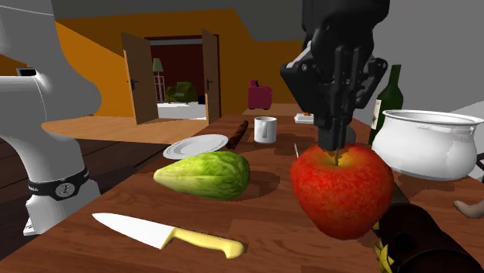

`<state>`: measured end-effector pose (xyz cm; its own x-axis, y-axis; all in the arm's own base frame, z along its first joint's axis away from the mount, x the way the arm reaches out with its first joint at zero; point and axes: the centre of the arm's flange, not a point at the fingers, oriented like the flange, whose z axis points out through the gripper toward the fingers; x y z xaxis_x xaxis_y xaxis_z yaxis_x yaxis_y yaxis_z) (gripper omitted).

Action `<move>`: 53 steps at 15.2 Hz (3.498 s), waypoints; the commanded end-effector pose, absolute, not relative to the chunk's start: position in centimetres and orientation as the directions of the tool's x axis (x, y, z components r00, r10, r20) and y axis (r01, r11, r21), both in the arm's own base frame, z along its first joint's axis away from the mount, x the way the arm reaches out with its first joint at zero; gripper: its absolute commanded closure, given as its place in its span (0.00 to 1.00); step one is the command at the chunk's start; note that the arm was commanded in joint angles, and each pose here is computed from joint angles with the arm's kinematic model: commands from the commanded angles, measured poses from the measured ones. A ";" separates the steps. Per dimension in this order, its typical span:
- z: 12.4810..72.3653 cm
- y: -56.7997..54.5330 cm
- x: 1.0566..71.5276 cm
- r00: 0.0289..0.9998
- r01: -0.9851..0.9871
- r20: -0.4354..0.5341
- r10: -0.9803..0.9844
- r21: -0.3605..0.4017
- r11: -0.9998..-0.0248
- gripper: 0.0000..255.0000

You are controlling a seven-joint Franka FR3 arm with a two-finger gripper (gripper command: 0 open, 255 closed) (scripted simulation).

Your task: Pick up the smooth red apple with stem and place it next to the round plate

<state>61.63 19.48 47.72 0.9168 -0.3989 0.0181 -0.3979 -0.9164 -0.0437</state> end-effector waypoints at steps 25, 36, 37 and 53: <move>58.8 23.7 56.4 0.917 -0.398 0.018 -0.399 -0.044 -0.916 1.00; 58.9 32.8 45.1 0.917 -0.398 0.018 -0.399 -0.044 -0.916 1.00; 58.9 33.6 44.0 0.917 -0.398 0.018 -0.399 -0.044 -0.916 1.00; 55.8 41.9 33.6 0.917 -0.398 0.018 -0.399 -0.044 -0.916 1.00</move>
<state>33.62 41.88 56.36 0.9168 -0.3989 0.0176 -0.3979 -0.9164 -0.0429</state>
